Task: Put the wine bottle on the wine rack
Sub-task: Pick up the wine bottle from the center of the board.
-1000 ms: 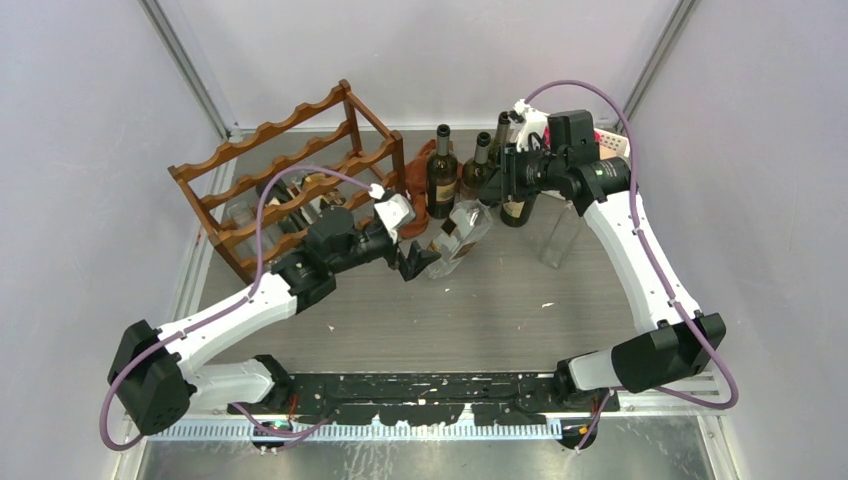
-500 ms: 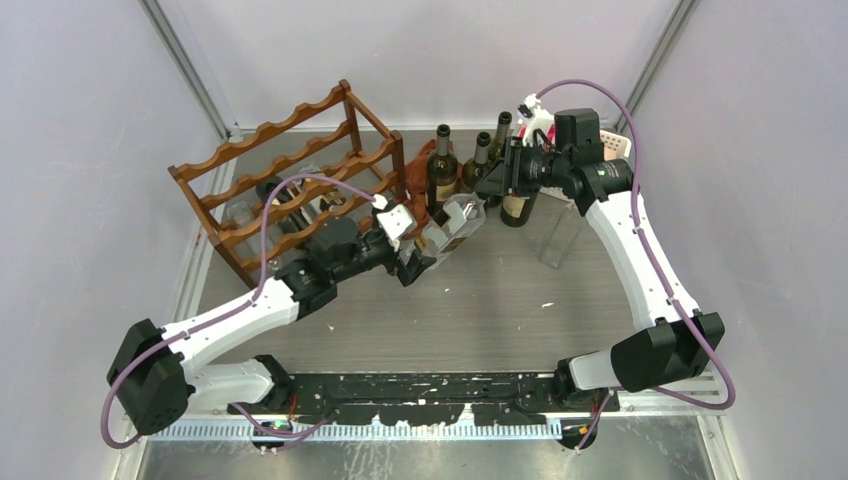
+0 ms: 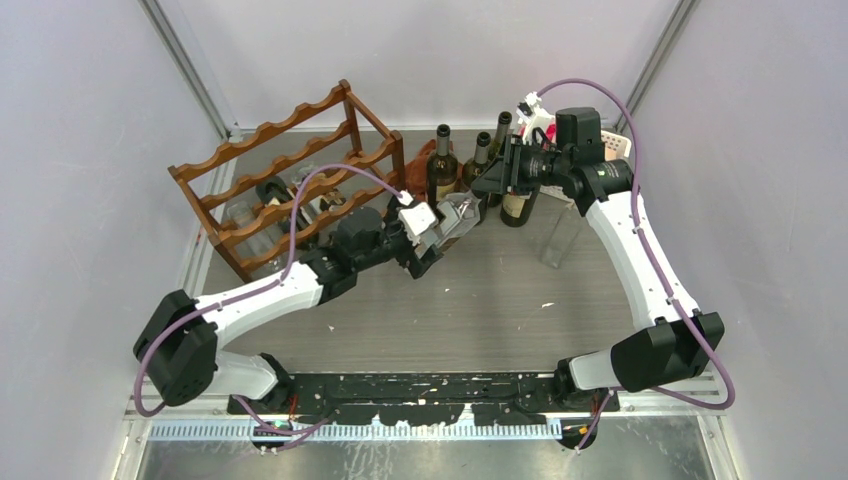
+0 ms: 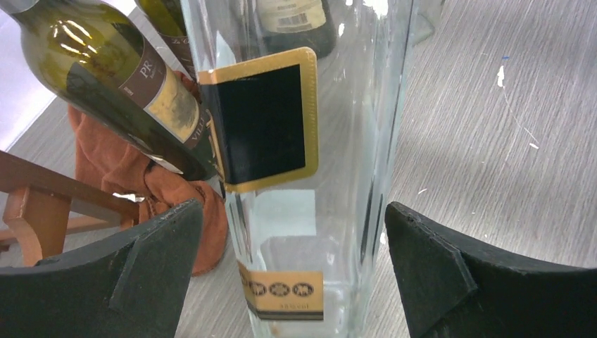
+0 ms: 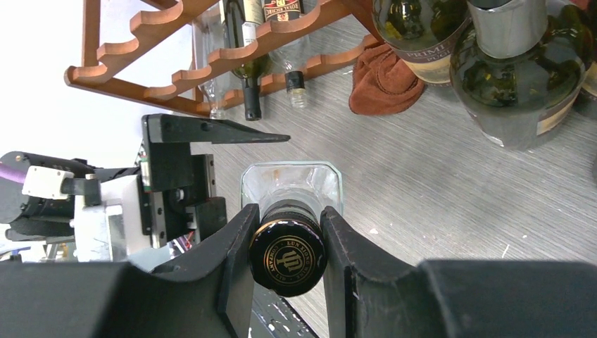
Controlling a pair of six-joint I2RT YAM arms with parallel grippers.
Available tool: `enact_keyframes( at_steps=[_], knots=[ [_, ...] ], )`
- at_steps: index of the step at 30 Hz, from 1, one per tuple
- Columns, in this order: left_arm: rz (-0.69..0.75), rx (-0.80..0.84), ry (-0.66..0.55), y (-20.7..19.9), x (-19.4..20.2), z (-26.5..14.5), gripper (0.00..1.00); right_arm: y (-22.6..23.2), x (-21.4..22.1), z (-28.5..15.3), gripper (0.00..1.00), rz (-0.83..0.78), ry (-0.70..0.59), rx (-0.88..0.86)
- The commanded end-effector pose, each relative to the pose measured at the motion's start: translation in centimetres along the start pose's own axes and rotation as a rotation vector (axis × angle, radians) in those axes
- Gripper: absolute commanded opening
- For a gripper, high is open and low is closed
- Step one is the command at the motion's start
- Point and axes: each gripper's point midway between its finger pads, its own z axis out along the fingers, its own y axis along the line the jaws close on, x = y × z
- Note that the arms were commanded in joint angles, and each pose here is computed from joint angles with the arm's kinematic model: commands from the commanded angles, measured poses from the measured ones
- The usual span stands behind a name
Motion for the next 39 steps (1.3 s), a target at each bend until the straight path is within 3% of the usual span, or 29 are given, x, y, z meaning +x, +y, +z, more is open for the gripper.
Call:
enact_keyframes(
  at_steps=[1,6,9,10,11,12,13,18,21,26,31,35,39],
  knots=[
    [0.048,-0.02,-0.096,0.9,-3.4,1.1,0.99,5.0,-3.0,-2.3,0.01,-0.055,-0.121,-0.173],
    [0.041,-0.006,-0.069,0.7,-2.6,1.7,0.86,4.9,-3.0,-2.3,0.01,-0.029,-0.119,-0.184],
    [0.04,0.032,-0.05,0.2,-2.5,1.6,0.69,4.6,-3.0,-2.4,0.01,-0.007,-0.121,-0.182],
    [0.043,0.053,-0.046,-0.1,-2.4,1.4,0.58,4.4,-2.9,-2.3,0.01,0.0,-0.119,-0.182],
    [0.042,0.078,-0.039,-0.5,-2.3,1.3,0.25,4.2,-2.8,-2.2,0.01,0.008,-0.118,-0.18],
    [0.037,0.09,-0.031,-0.5,-2.2,1.0,0.04,4.1,-2.7,-2.2,0.02,0.014,-0.114,-0.182],
    [0.036,0.11,-0.028,-0.8,-2.1,0.7,0.01,4.1,-2.4,-2.1,0.06,0.012,-0.106,-0.193],
    [0.068,0.202,-0.024,-2.0,-2.8,-1.6,0.0,3.5,-0.3,-2.4,0.76,-0.097,-0.057,-0.194],
    [0.076,0.266,0.039,-3.0,-2.1,-3.1,0.0,2.9,0.5,-3.4,0.98,-0.258,-0.043,-0.152],
    [0.085,0.315,0.079,-3.9,-1.7,-4.9,0.0,3.2,0.9,-4.8,1.0,-0.586,-0.077,-0.166],
    [0.11,0.368,0.128,-4.5,-1.3,-6.0,0.0,3.8,4.7,-5.0,1.0,-0.965,-0.073,-0.351],
    [0.119,0.407,0.165,-4.9,-0.9,-6.2,0.0,4.3,7.4,-4.4,1.0,-1.102,-0.088,-0.495],
    [0.116,0.424,0.181,-5.1,-0.8,-6.0,0.0,4.4,10.3,-3.0,1.0,-1.207,0.065,-0.554]
  ],
)
